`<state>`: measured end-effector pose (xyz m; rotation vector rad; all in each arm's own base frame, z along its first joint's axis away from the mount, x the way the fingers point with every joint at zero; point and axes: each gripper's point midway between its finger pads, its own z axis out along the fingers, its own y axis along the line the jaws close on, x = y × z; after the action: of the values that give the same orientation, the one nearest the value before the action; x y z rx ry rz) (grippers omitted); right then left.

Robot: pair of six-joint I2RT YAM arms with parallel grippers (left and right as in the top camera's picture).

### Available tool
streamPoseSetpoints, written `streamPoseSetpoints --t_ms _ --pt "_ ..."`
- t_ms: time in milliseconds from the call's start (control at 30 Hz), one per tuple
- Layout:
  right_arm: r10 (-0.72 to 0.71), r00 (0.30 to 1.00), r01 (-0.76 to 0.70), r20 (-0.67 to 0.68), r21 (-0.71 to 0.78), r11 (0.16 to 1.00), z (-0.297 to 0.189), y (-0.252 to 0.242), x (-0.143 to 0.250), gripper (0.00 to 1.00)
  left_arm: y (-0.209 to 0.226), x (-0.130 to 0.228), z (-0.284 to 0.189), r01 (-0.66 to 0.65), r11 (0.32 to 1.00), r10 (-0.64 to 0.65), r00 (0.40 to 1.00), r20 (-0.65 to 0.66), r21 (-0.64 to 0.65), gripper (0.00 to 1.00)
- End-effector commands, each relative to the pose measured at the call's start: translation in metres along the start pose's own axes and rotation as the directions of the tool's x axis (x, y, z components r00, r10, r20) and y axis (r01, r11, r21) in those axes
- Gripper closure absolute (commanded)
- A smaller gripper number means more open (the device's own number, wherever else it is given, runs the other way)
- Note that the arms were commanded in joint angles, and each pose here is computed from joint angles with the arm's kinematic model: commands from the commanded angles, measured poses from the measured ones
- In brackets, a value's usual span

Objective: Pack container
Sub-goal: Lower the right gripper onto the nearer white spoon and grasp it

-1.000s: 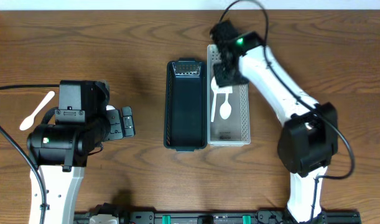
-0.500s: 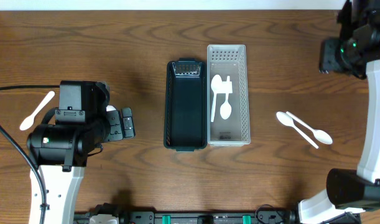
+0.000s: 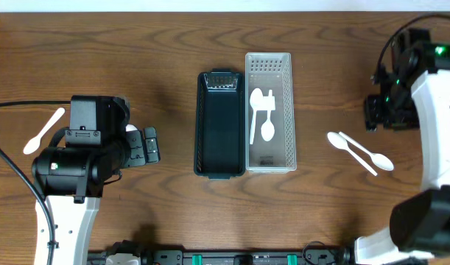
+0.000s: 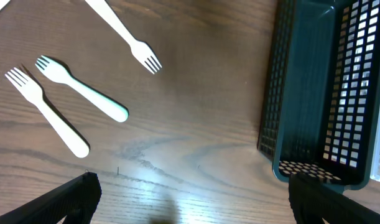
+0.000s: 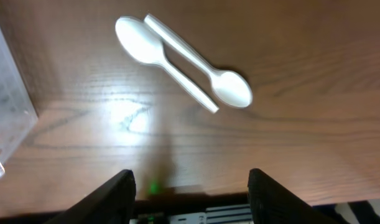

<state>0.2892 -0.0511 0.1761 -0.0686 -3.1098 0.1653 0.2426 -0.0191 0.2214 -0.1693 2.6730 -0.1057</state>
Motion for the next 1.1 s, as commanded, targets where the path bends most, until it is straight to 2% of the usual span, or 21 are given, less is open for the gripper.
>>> streamPoseSetpoints --t_ms 0,67,167,200,300,533,700,933,1067 --pt "-0.008 0.993 0.015 0.115 -0.055 0.998 -0.023 0.013 0.026 0.37 0.001 -0.005 -0.004 -0.017 1.0 0.017 1.0 0.022 -0.008 0.02" --pt "-0.003 0.989 0.012 0.147 -0.061 0.998 -0.02 0.015 0.04 0.3 0.001 -0.006 -0.004 -0.026 1.0 0.026 0.999 0.026 -0.008 0.02" --pt "-0.037 0.979 0.048 0.199 -0.05 0.998 -0.005 0.017 0.05 0.04 0.001 -0.006 -0.004 -0.026 1.0 0.026 0.999 0.026 -0.008 0.02" --pt "-0.068 0.974 0.081 0.217 -0.048 0.996 0.005 0.019 0.051 0.01 0.001 -0.006 -0.004 -0.026 1.0 0.026 0.999 0.026 -0.008 0.02" --pt "-0.198 0.948 0.222 0.25 -0.07 0.972 0.029 0.032 0.051 0.01 0.001 -0.006 -0.004 -0.026 1.0 0.026 0.999 0.026 -0.008 0.02" --pt "-0.382 0.886 0.411 0.262 -0.063 0.91 0.062 0.041 0.026 0.01 0.001 -0.006 -0.004 -0.026 1.0 0.026 0.999 0.026 -0.008 0.02" --pt "-0.401 0.897 0.42 0.186 -0.078 0.904 0.094 0.04 0.014 0.01 0.001 -0.006 -0.004 -0.026 1.0 0.026 0.999 0.026 -0.008 0.02" --pt "-0.408 0.91 0.413 0.068 -0.094 0.906 0.137 0.037 0.009 0.08 0.001 -0.006 -0.004 -0.026 1.0 0.026 0.999 0.026 -0.008 0.02" --pt "-0.41 0.911 0.413 0.049 -0.105 0.905 0.149 0.038 0.006 0.13 0.001 -0.006 -0.004 -0.026 1.0 0.026 0.999 0.026 -0.008 0.02"
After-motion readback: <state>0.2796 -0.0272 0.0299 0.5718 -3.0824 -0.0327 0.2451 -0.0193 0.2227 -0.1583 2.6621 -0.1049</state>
